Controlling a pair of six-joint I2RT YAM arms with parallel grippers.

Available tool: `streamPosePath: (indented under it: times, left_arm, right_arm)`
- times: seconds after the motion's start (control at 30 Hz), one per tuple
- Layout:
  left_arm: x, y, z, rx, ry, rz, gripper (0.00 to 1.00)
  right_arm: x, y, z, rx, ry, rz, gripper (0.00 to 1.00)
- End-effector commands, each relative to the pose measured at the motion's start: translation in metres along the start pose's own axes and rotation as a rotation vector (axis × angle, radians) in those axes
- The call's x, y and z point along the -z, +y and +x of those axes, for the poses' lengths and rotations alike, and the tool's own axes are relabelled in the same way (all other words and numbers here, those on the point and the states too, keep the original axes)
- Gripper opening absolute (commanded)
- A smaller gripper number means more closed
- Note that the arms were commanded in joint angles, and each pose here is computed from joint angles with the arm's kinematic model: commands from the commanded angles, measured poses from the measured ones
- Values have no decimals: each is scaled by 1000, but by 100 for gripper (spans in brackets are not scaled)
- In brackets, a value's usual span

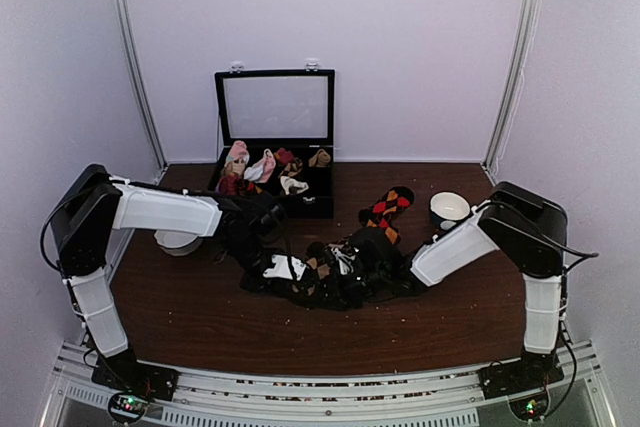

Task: Roll the socks
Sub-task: Roll the sock at the center of the board.

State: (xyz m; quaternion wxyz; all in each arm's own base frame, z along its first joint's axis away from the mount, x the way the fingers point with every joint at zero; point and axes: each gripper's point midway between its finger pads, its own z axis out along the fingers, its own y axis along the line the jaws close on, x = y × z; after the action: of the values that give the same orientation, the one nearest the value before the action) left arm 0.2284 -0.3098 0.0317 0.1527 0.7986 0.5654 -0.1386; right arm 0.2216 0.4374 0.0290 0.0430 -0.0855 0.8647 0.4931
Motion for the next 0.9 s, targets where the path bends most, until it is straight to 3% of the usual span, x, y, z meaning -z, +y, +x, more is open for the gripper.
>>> streamPosePath:
  times: [0.0, 0.1, 0.2, 0.3, 0.43, 0.63, 0.87]
  left_arm:
    - [-3, 2, -9, 26, -11, 42, 0]
    - [-4, 3, -15, 69, -26, 80, 0]
    - [0, 6, -20, 92, -36, 81, 0]
    - [4, 4, -21, 90, -45, 77, 0]
    - [6, 4, -25, 121, -61, 102, 0]
    - [13, 1, -39, 271, -133, 250, 0]
    - [33, 8, -36, 333, -176, 245, 1]
  right_arm:
    - [23, 12, -3, 230, -90, 70, 16]
    - [33, 16, 5, 389, -123, 127, 19]
    - [37, 6, 10, 425, -112, 184, 19]
    - [42, 9, 10, 477, -134, 188, 27]
    - [64, 26, 0, 721, -242, 289, 37]
    - [77, 40, 37, 1282, -259, 451, 46]
    - [51, 33, 38, 1460, -202, 514, 46]
